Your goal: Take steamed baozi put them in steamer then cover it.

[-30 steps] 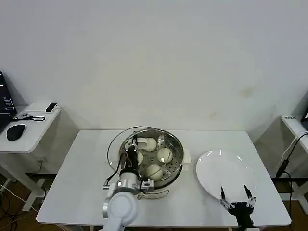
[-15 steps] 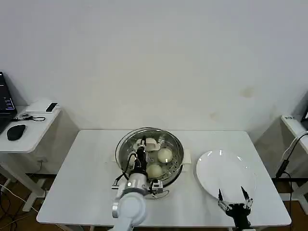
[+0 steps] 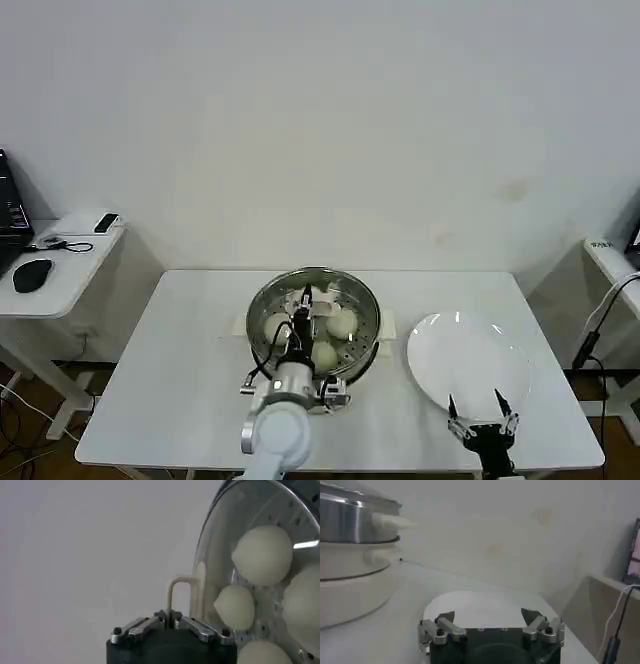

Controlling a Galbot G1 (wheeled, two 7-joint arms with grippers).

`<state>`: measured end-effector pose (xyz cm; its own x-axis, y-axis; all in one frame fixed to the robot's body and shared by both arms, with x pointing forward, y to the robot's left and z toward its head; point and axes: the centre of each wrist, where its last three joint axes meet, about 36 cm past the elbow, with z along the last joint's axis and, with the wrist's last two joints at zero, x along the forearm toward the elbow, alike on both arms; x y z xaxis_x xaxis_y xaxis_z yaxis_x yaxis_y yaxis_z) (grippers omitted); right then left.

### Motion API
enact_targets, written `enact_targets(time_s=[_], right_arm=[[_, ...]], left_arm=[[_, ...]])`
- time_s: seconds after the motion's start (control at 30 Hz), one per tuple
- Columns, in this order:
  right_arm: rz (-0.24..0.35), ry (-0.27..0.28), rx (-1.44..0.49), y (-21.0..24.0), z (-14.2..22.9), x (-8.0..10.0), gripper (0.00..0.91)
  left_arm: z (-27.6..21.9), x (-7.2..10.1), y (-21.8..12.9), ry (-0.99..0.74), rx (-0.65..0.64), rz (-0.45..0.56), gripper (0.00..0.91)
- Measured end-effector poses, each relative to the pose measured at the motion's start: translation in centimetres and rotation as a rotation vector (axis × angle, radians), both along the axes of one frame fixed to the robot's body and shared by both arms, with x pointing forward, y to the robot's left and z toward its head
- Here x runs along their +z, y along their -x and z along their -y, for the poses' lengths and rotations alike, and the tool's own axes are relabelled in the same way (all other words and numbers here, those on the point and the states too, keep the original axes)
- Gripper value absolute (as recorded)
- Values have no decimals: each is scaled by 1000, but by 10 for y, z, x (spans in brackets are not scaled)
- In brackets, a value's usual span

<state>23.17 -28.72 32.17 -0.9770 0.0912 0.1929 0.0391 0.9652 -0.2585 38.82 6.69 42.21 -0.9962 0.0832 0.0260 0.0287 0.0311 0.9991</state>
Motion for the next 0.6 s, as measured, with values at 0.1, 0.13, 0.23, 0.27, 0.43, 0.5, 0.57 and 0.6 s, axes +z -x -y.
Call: enact_targets(time_s=[0.1,0.13,0.23,0.27,0.43,0.5,0.57,0.6], right_arm=[[-1,0,4,0,-2,-1,907],[-1,-1,5,0,-2,-1,907],[-3,-1,6,0,-2,-2,907],[-4,-1,7,0,-2,-2,907],[-4,0,9,0,-3,-2,907],[-4,-1,11,0,-3,-2,907],[-5,0,14,-1,-4,-2,907],[-6,-1,15,-1,-4,-3,907]], left_arm=[[2,0,0,1,0,0,0],[2,-1,-1,0,0,-1,0],[2,-2,-2,-4,-1,-1,0],[2,-2,-2,-4,-2,-1,0],[3,-3,-2,2,-2,-1,907],[3,-3,-1,7,-3,-2,907],[2,-3,1,9,-6,-2,907],[2,-3,2,11,-7,-1,907]])
